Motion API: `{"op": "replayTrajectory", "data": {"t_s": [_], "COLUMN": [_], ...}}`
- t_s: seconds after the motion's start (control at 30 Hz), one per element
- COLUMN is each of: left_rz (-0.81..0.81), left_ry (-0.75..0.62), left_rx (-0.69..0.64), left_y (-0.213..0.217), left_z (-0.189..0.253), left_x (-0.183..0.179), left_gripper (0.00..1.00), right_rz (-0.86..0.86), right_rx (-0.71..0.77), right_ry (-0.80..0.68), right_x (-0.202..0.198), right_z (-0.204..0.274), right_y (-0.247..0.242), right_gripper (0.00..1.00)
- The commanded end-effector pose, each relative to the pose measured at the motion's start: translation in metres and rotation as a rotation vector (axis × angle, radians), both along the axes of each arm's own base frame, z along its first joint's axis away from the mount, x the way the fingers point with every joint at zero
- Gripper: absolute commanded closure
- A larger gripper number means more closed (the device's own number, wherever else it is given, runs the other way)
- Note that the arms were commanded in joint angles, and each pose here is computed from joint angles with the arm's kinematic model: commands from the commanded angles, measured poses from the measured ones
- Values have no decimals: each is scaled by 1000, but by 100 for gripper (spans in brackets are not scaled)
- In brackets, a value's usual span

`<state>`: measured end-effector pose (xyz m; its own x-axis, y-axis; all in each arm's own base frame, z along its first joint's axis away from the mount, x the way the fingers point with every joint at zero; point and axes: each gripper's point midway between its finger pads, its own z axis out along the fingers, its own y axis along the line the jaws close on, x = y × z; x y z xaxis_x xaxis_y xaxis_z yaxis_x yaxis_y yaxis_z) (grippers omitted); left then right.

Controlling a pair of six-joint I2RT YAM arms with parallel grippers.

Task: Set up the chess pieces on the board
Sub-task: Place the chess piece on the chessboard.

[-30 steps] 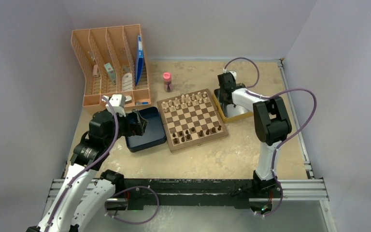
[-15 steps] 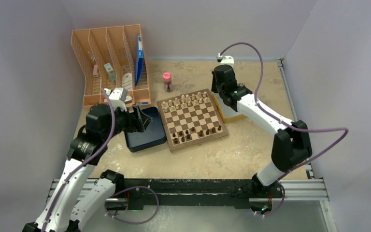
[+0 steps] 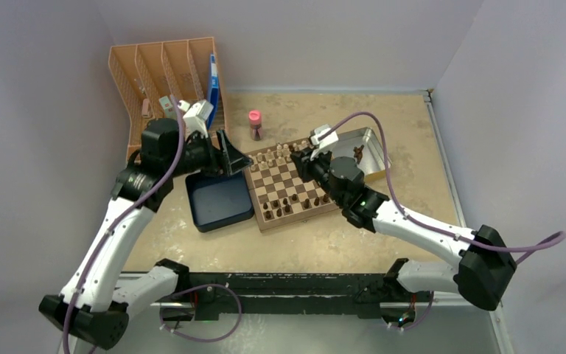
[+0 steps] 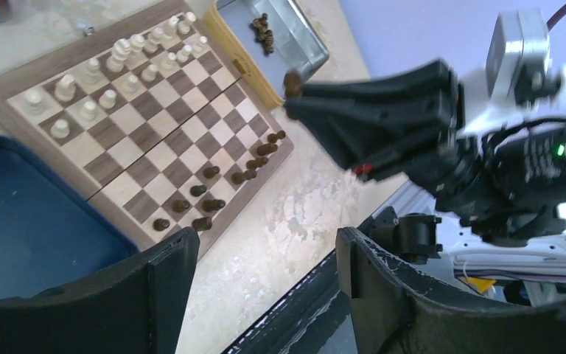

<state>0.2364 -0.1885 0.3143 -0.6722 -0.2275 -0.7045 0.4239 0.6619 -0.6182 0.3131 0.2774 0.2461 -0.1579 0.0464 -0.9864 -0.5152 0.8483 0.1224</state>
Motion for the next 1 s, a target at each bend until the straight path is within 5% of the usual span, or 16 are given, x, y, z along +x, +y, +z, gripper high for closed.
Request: {"op": "replayTrajectory", "data": {"t_s": [0.0,0.47,0.97], "left_rz": [-101,-279,-462], "left_ry": [-73,21,13], "left_rx": [-65,-114,-150], "left_y": [-17,-51,-84], "left_z": [46,29,18], "left_x": [9,37,21], "left_gripper": [34,41,50], "right_rz": [103,167,276], "right_rx": [88,119,125], "right_ry": [-210,-246,-225], "right_x": [-24,-53,-68], "right_z": [57,66,66], "right_y": [23,40,55], "right_gripper": [84,84,84]}}
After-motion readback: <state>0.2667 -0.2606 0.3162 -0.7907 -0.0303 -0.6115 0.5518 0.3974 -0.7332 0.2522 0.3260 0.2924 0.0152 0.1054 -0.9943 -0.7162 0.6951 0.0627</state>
